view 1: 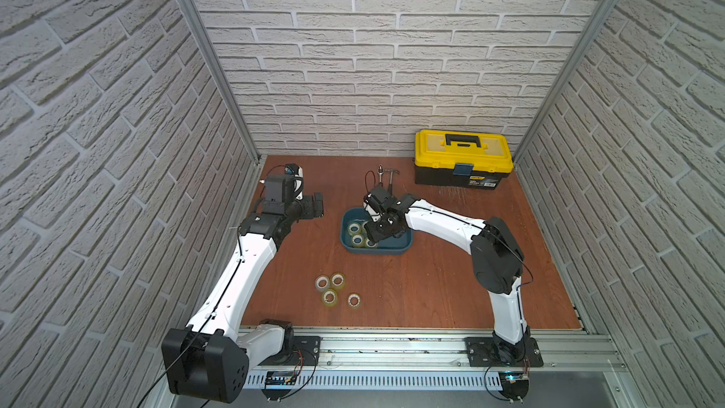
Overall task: Put the transparent tape into the storage box
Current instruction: Place the tape in the storage box, then pick up the tape at the center of the board.
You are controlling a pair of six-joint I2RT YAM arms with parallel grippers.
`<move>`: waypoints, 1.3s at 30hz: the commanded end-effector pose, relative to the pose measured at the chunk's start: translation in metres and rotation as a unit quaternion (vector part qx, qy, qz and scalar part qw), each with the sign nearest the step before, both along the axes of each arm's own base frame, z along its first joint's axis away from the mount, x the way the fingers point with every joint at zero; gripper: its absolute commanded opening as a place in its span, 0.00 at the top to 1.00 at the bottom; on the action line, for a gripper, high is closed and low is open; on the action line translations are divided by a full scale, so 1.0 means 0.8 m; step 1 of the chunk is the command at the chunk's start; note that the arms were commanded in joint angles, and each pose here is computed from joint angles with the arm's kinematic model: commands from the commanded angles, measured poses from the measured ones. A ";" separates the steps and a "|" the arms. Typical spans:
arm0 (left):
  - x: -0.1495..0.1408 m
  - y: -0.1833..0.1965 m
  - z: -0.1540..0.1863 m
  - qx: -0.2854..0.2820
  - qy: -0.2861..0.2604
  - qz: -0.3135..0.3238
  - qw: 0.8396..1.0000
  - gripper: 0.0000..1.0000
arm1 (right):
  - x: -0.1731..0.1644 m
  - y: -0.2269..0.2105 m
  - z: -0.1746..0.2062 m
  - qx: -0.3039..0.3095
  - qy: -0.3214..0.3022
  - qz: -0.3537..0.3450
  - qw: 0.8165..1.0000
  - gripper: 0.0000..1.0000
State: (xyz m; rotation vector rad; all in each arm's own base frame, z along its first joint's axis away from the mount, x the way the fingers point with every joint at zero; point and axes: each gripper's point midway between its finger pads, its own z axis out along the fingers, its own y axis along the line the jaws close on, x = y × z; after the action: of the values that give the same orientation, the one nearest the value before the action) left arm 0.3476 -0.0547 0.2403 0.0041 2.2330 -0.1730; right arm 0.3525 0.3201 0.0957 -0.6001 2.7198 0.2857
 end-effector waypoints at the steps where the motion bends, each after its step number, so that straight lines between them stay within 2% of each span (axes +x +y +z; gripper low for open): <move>1: -0.027 -0.003 0.012 -0.030 -0.005 -0.003 1.000 0.02 | -0.011 0.010 0.059 0.063 -0.028 0.003 0.998 0.42; 6: -0.053 0.012 -0.005 -0.014 0.008 0.018 1.000 0.02 | -0.044 0.011 0.079 0.104 -0.040 -0.007 0.994 0.43; 9: -0.055 0.013 -0.015 -0.014 0.012 0.019 1.000 0.02 | -0.076 0.019 0.071 0.132 -0.030 -0.005 0.991 0.44; 15: -0.049 0.022 -0.028 -0.016 0.027 0.027 0.999 0.02 | -0.128 0.036 0.041 0.149 -0.024 0.014 0.988 0.44; 25: -0.046 0.033 -0.029 -0.036 0.025 0.039 0.998 0.02 | -0.187 0.063 -0.017 0.113 0.013 0.041 0.993 0.44; 35: -0.049 0.041 -0.028 -0.035 0.021 0.053 0.998 0.02 | -0.192 0.058 -0.038 0.070 0.017 0.033 0.997 0.44; 39: -0.054 0.052 -0.015 -0.024 -0.001 0.071 0.997 0.02 | -0.196 0.058 -0.056 0.075 0.024 0.027 0.997 0.44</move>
State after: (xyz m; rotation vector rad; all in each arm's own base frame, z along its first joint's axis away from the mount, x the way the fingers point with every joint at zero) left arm 0.3051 -0.0210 0.2147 -0.1527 2.2827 -0.1771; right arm 0.1938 0.3647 0.0550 -0.6662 2.7070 0.5125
